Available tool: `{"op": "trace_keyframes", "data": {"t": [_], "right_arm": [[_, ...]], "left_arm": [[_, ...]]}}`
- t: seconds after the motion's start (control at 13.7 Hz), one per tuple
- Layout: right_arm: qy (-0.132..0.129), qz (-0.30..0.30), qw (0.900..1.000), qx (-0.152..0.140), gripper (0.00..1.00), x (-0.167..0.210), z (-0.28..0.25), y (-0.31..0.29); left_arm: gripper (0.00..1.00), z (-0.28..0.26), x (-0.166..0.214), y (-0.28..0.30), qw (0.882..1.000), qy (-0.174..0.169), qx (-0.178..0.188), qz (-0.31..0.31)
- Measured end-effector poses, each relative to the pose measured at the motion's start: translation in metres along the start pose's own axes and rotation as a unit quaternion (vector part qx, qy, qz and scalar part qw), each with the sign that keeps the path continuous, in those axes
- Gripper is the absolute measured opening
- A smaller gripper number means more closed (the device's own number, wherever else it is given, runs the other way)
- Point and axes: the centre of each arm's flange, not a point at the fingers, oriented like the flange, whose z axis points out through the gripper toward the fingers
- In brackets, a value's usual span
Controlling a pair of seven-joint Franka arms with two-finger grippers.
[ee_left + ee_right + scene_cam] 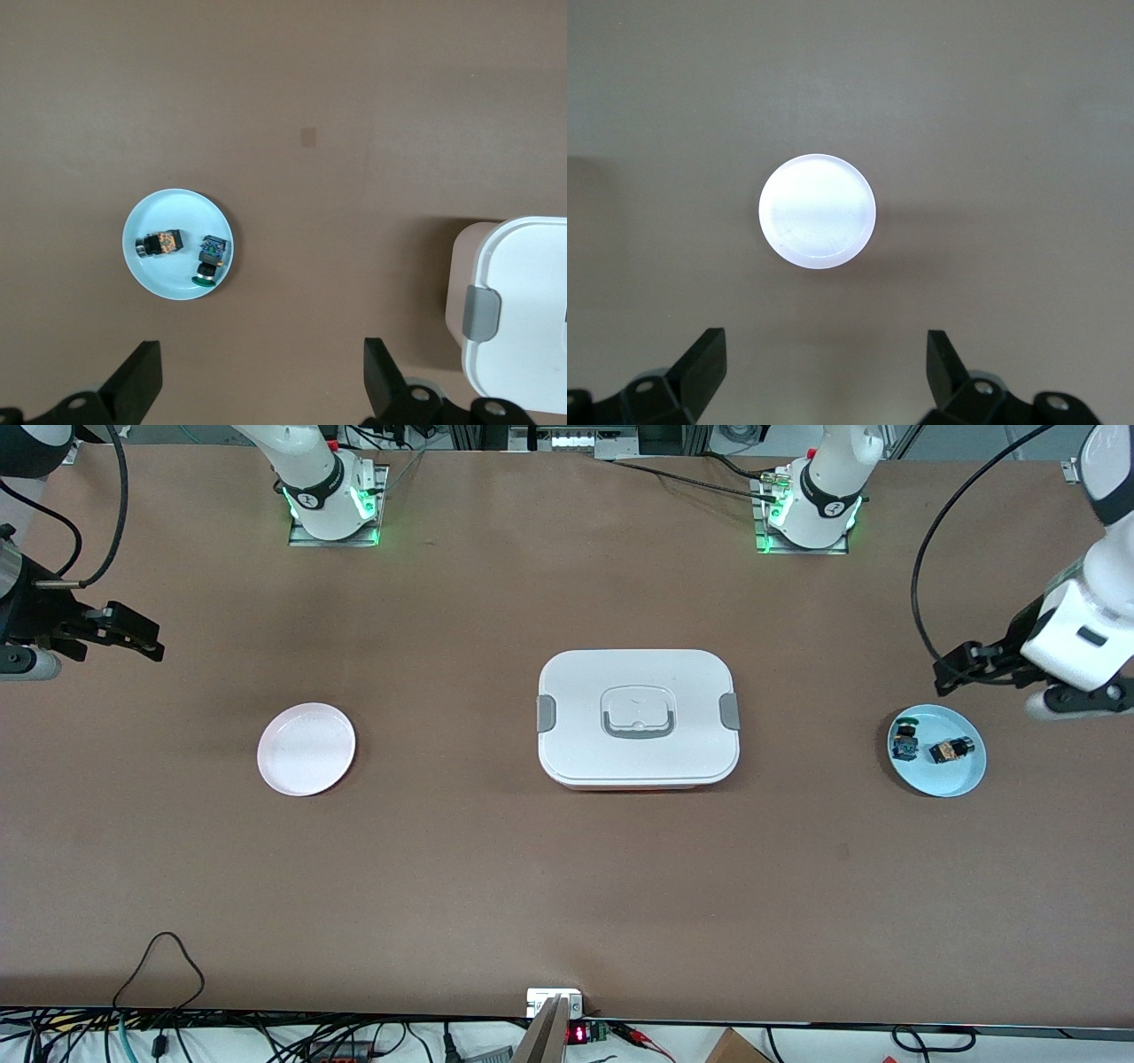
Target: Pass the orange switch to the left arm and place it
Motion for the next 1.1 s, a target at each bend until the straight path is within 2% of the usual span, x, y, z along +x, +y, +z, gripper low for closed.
{"op": "trace_keyframes", "data": {"t": [0.22, 1.1], "right_arm": [[0.000, 0.000, 1.000, 0.000, 1.00, 0.000, 0.000, 0.000], [0.000, 0.000, 1.000, 0.000, 1.00, 0.000, 0.000, 0.000]], "left_arm": [[1.00, -0.004, -0.017, -0.001, 1.000, 0.005, -0.001, 0.006], [1.00, 0.000, -0.022, 0.005, 1.000, -0.011, 0.001, 0.027]]}}
